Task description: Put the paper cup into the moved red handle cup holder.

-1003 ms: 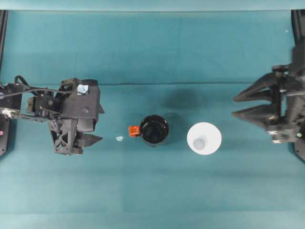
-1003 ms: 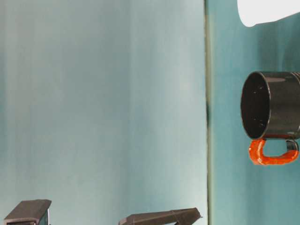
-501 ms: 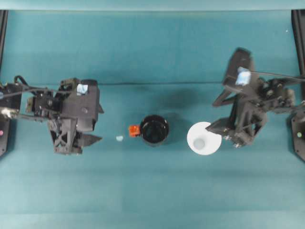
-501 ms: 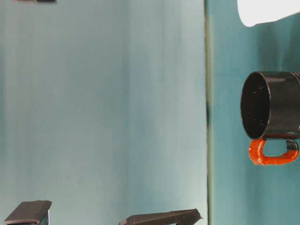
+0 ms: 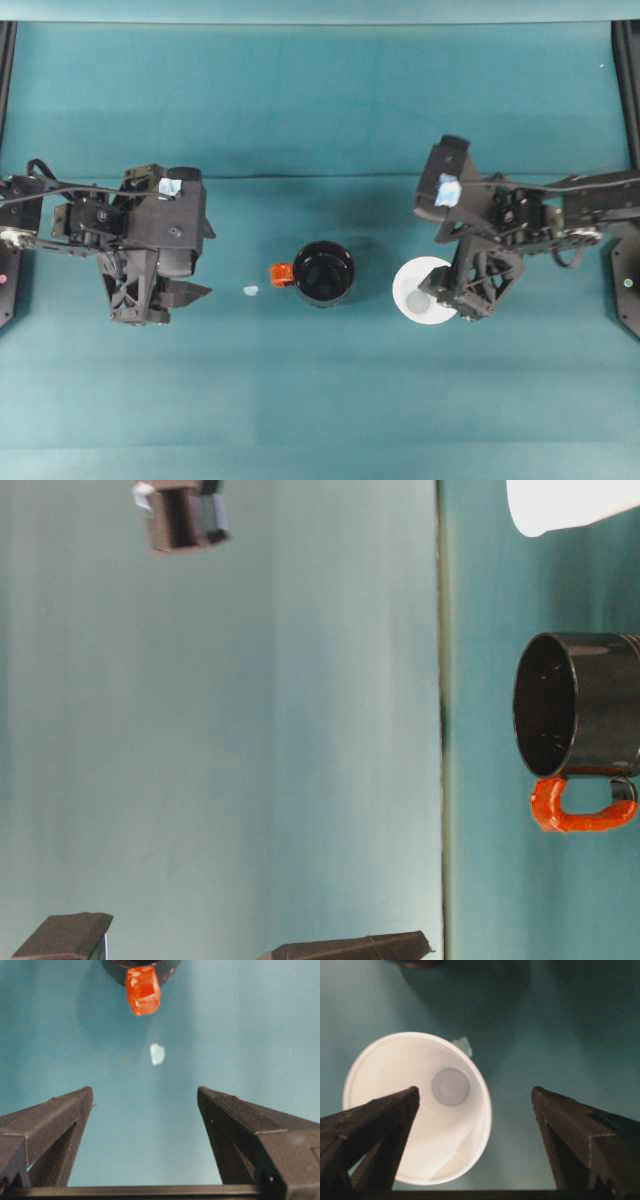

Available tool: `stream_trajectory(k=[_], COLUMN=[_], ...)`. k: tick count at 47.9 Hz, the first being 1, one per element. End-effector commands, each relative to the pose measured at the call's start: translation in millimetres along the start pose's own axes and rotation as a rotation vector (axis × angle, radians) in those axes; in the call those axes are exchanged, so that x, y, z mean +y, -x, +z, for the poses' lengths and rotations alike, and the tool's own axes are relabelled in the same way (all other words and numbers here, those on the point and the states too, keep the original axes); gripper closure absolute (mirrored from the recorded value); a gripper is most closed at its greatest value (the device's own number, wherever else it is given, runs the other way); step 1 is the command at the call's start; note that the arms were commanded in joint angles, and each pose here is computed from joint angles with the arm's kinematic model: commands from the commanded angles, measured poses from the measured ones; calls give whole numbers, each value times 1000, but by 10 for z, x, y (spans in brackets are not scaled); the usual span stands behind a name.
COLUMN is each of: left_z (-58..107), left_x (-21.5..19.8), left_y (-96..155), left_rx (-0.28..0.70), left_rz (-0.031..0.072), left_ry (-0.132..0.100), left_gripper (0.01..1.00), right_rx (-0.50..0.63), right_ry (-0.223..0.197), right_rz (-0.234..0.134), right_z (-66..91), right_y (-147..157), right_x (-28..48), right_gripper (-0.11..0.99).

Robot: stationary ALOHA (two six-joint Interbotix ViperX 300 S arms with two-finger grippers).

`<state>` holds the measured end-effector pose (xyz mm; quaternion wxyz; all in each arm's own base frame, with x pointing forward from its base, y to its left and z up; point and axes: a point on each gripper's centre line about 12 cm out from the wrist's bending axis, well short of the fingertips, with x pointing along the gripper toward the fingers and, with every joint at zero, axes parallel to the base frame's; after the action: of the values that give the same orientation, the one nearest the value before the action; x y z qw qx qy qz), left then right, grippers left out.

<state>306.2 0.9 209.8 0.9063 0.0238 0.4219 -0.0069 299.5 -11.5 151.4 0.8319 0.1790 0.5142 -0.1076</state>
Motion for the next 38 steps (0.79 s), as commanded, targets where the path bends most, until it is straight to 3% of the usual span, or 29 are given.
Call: stream_trajectory(k=[1, 28, 34, 38], left_z=[56, 56, 56, 56], left_x=[-1, -1, -1, 0], left_y=[47, 47, 47, 47], left_rx=[-25, -25, -25, -25], left_rz=[1, 1, 1, 1], left_ry=[-4, -2, -2, -4], left_gripper=[72, 72, 74, 73], right_rx=[30, 37, 31, 25], right_ry=[-3, -24, -32, -31], right_rz=[-13, -23, -24, -22], right_z=[4, 30, 74, 115], right_y=[-121, -162, -167, -168], right_x=[-3, -49, -58, -43], right_gripper=[-39, 47, 177, 371])
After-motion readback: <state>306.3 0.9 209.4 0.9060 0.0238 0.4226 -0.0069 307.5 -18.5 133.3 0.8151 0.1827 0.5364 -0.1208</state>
